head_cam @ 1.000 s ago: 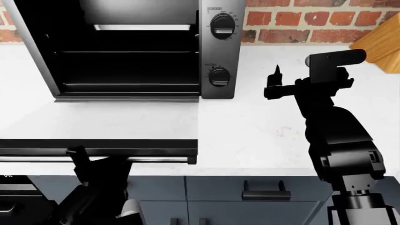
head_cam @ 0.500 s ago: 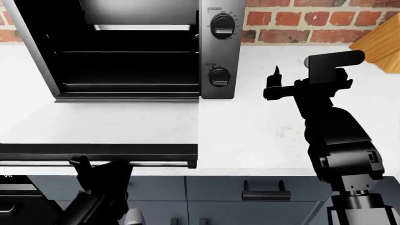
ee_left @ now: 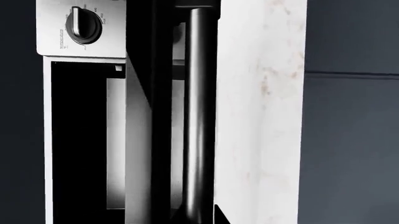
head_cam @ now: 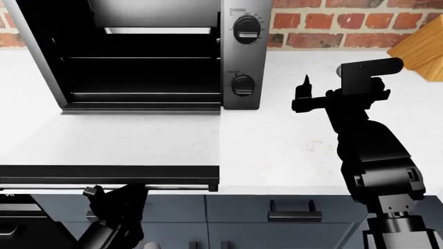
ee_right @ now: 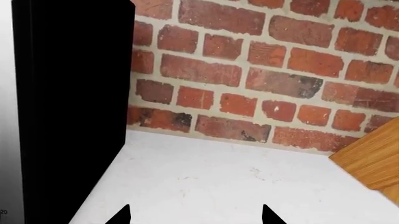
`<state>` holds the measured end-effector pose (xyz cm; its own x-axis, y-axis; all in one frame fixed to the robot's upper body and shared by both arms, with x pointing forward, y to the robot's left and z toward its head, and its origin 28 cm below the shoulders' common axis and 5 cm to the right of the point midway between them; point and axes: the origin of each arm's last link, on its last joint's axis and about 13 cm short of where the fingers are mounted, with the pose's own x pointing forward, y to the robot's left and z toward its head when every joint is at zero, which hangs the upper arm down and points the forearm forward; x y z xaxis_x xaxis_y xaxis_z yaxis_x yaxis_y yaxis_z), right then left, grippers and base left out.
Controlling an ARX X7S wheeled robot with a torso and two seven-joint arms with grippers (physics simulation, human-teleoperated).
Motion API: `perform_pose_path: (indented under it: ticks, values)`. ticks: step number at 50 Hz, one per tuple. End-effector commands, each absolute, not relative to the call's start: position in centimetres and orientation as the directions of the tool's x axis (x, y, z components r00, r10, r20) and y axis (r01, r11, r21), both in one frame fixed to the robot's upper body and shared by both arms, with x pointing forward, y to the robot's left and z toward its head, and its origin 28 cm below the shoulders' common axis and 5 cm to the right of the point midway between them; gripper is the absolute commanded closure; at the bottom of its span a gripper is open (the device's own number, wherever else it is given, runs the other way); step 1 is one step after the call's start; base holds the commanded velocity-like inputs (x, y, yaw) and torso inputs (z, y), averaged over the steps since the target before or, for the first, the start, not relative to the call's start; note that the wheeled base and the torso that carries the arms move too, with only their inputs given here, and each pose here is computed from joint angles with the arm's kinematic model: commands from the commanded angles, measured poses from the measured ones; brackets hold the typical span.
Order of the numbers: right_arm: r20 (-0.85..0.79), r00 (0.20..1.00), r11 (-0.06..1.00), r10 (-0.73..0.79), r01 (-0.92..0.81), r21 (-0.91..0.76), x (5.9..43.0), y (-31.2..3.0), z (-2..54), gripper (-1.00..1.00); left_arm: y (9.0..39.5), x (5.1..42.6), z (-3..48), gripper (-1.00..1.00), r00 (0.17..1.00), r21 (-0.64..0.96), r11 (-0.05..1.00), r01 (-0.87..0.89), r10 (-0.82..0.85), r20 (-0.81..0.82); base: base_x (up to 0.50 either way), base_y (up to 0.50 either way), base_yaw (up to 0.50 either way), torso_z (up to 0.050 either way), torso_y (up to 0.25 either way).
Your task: Open the toaster oven door.
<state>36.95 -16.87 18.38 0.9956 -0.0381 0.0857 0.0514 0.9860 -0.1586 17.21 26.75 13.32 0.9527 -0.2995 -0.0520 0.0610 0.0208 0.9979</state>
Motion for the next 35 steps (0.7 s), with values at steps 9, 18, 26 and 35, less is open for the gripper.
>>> perform_pose_path:
  ticks: [9, 18, 26, 35]
  values:
    - [0.080, 0.996, 0.986, -0.038, 0.051, -0.161, 36.9, -16.8, 18.1, -1.00, 25.4, 14.3, 5.0, 1.00, 0.691, 0.698, 0.165, 0.697, -0.414, -0.592, 0.01, -0.01, -0.01, 0.000, 0.000]
    - [0.079, 0.996, 0.985, -0.039, 0.051, -0.162, 36.9, -16.8, 18.1, -1.00, 25.4, 14.3, 4.2, 1.00, 0.681, 0.688, 0.165, 0.707, -0.419, -0.600, 0.01, -0.01, -0.01, 0.000, 0.000]
    - [0.075, 0.996, 0.985, -0.039, 0.050, -0.164, 36.9, -16.7, 17.9, -1.00, 25.1, 14.3, 3.0, 1.00, 0.659, 0.667, 0.159, 0.728, -0.431, -0.616, 0.01, -0.01, -0.01, 0.000, 0.000]
    - [0.073, 0.997, 0.985, -0.040, 0.052, -0.164, 36.8, -16.8, 17.9, -1.00, 25.0, 14.3, 2.1, 1.00, 0.648, 0.655, 0.159, 0.738, -0.437, -0.624, 0.01, 0.00, -0.01, 0.000, 0.000]
